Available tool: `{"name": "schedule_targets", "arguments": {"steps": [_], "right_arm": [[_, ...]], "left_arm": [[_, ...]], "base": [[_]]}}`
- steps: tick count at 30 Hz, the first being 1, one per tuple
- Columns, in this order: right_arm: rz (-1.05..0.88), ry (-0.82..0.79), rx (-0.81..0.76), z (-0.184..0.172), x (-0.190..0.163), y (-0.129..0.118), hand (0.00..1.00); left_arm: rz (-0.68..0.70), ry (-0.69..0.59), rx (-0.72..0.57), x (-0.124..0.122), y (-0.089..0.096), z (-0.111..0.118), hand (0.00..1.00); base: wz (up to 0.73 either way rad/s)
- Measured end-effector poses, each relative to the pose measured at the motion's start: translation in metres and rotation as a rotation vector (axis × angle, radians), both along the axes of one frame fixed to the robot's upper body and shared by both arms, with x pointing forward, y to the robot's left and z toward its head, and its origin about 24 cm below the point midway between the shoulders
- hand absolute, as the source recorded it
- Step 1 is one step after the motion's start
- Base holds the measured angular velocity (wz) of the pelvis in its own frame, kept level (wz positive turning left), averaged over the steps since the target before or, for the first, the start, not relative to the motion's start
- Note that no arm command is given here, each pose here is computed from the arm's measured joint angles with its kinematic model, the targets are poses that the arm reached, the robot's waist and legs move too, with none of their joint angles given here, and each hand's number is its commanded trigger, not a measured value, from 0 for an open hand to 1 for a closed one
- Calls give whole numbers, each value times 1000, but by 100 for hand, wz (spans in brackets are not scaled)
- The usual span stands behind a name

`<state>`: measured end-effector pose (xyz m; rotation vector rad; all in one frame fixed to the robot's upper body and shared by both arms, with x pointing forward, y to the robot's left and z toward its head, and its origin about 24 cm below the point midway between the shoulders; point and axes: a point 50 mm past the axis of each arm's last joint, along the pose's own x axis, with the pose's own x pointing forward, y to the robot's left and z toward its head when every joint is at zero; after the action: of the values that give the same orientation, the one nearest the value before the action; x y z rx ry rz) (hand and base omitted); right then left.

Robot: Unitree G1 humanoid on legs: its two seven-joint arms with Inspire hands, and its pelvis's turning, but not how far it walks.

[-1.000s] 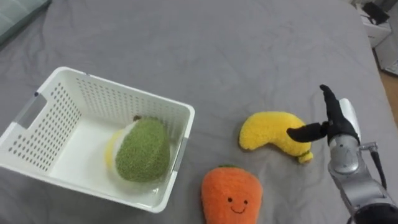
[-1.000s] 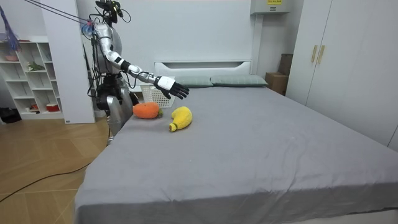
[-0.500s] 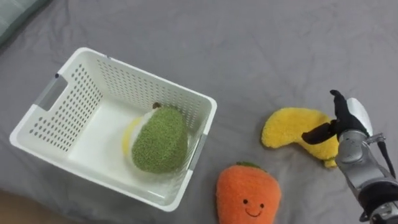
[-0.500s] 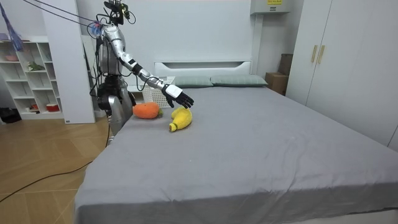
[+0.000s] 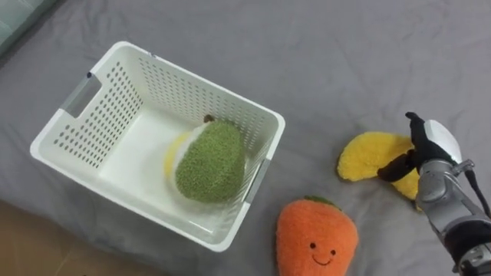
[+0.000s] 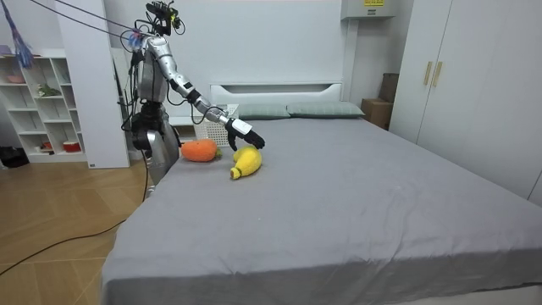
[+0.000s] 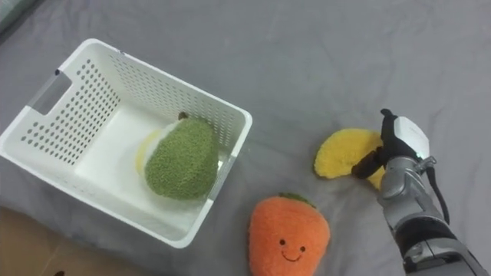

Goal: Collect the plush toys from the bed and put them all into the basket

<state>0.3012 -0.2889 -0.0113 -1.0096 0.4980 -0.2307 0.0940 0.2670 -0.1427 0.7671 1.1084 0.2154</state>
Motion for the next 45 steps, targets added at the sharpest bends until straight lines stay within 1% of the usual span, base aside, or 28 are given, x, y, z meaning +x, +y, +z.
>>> {"name": "schedule_targets", "arguments": {"steps": [4, 7, 13, 14, 15, 19, 21, 24, 37, 45], "right_arm": [[-1, 2, -3, 0, 0, -1, 0], [4, 27, -38, -1, 0, -3, 0], [7, 54, -90, 1, -1, -10, 0], [7, 50, -92, 3, 0, -11, 65], [10, 50, -95, 3, 1, -11, 100], [48, 67, -155, 5, 2, -10, 100], [67, 69, -205, 7, 3, -12, 100], [65, 60, -236, 10, 3, -16, 100], [93, 88, -253, 9, 2, -15, 100], [104, 93, -228, 7, 2, -14, 100]], "left_arm": [[19, -20, -32, 1, -3, -1, 0], [11, -23, -44, 3, -6, -1, 0], [14, 5, -52, -1, -5, -3, 0], [13, 11, -57, -1, -5, -4, 0], [12, 10, -58, -1, -6, -4, 0], [8, -2, -63, 5, -7, -3, 0], [4, -15, -64, 10, -8, -2, 0], [0, -29, -65, 12, -8, -1, 0], [-16, -60, -70, 17, -10, 1, 0], [-25, -39, -71, 13, -10, -1, 0]], "base": [[9], [10], [1], [0], [0], [0], [0], [0], [1], [-1]]}}
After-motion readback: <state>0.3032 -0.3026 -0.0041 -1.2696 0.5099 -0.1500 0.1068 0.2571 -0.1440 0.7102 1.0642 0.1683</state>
